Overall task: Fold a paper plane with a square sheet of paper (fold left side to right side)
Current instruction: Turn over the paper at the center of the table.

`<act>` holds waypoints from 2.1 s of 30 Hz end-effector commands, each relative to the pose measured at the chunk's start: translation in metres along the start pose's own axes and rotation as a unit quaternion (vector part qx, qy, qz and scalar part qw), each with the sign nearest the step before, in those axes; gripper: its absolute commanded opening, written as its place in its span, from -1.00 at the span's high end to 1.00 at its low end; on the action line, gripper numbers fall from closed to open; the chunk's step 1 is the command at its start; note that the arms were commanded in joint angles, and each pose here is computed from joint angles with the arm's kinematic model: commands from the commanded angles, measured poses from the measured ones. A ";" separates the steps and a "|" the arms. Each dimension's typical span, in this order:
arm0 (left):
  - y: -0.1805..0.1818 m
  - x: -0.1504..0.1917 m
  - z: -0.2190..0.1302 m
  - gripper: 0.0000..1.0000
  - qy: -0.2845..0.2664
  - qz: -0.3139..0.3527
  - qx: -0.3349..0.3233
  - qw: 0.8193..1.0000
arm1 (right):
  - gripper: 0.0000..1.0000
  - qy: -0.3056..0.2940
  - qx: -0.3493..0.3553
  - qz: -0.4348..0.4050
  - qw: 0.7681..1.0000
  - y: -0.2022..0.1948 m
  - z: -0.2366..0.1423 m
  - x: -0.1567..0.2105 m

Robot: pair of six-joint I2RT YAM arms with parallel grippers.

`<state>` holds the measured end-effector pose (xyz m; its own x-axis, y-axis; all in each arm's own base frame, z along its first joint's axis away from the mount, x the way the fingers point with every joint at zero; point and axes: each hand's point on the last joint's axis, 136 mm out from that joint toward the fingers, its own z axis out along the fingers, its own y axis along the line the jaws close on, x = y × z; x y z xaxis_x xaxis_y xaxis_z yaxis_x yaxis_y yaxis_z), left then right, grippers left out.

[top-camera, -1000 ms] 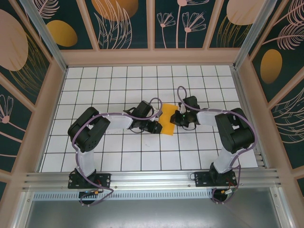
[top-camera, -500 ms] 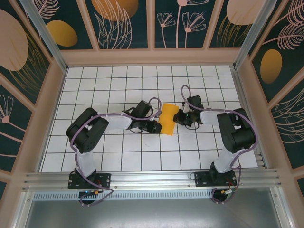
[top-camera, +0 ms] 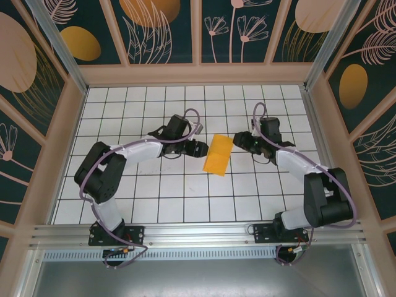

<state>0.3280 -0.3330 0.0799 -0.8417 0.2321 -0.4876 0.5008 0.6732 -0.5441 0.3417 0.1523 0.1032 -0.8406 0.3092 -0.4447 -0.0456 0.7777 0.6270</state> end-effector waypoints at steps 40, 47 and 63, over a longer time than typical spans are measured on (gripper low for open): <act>0.017 -0.005 0.024 0.87 -0.005 -0.015 -0.011 1.000 | 0.07 0.103 -0.118 0.041 0.987 0.035 0.059 0.054; 0.027 -0.016 0.005 0.41 -0.035 -0.024 -0.036 0.998 | 0.66 0.101 -0.130 0.040 0.986 0.043 0.069 0.050; -0.014 -0.068 -0.163 -0.97 -0.233 -0.113 0.140 0.956 | 1.00 -0.043 -0.342 -0.082 0.935 0.134 -0.057 -0.046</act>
<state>0.3630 -0.2266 0.1982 -0.7592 -0.2666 -0.5937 0.3409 0.6142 -0.7117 0.3561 0.1993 0.1814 -0.8123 0.3278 -0.4824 -0.3253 0.4319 0.8412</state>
